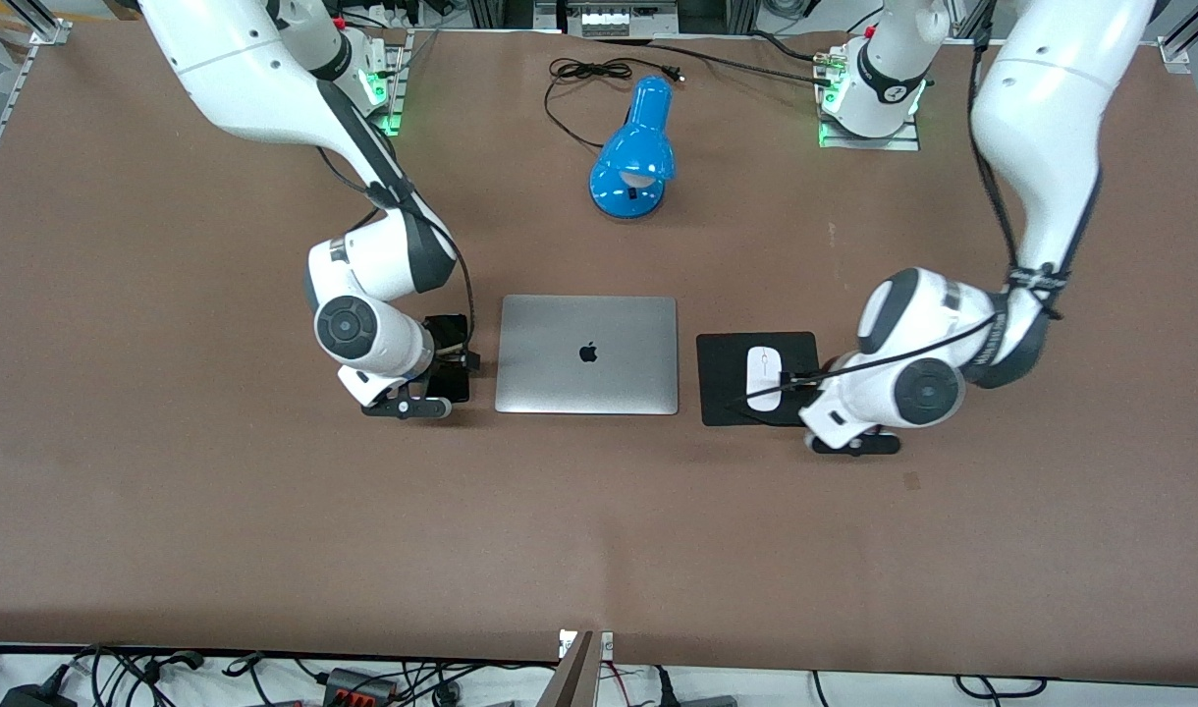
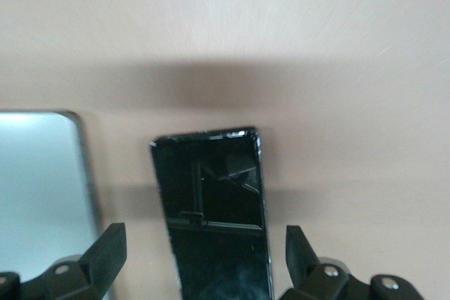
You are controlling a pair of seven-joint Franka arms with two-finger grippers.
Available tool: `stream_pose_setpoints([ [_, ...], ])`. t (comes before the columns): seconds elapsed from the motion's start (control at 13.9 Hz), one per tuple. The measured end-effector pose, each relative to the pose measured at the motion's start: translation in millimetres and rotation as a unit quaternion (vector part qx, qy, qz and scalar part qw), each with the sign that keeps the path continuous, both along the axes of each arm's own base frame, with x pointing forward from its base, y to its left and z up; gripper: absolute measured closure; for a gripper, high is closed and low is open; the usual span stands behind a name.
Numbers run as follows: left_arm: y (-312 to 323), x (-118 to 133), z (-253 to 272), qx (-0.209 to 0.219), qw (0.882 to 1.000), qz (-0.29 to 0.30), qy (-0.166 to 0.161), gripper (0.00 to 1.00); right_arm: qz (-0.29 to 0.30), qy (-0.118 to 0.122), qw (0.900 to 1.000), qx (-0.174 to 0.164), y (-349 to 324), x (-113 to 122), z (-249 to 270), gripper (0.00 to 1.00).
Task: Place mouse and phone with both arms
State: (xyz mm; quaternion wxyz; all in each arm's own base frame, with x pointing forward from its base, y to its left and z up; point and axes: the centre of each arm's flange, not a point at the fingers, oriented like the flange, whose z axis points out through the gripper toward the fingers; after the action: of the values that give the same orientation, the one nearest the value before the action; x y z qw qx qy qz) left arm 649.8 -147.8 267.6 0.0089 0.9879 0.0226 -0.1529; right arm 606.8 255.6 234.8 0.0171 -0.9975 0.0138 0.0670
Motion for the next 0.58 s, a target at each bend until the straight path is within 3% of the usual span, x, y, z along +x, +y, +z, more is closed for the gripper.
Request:
stream_pose_setpoints([
  [0.29, 73, 5, 83, 0.009, 0.999, 0.018, -0.026, 0.00, -0.016, -0.033, 0.999, -0.013, -30, 29, 145, 0.00],
  [0.58, 109, -12, 189, 0.032, 0.996, 0.043, -0.075, 0.00, -0.040, -0.067, 0.996, -0.032, -85, 43, 257, 0.00],
])
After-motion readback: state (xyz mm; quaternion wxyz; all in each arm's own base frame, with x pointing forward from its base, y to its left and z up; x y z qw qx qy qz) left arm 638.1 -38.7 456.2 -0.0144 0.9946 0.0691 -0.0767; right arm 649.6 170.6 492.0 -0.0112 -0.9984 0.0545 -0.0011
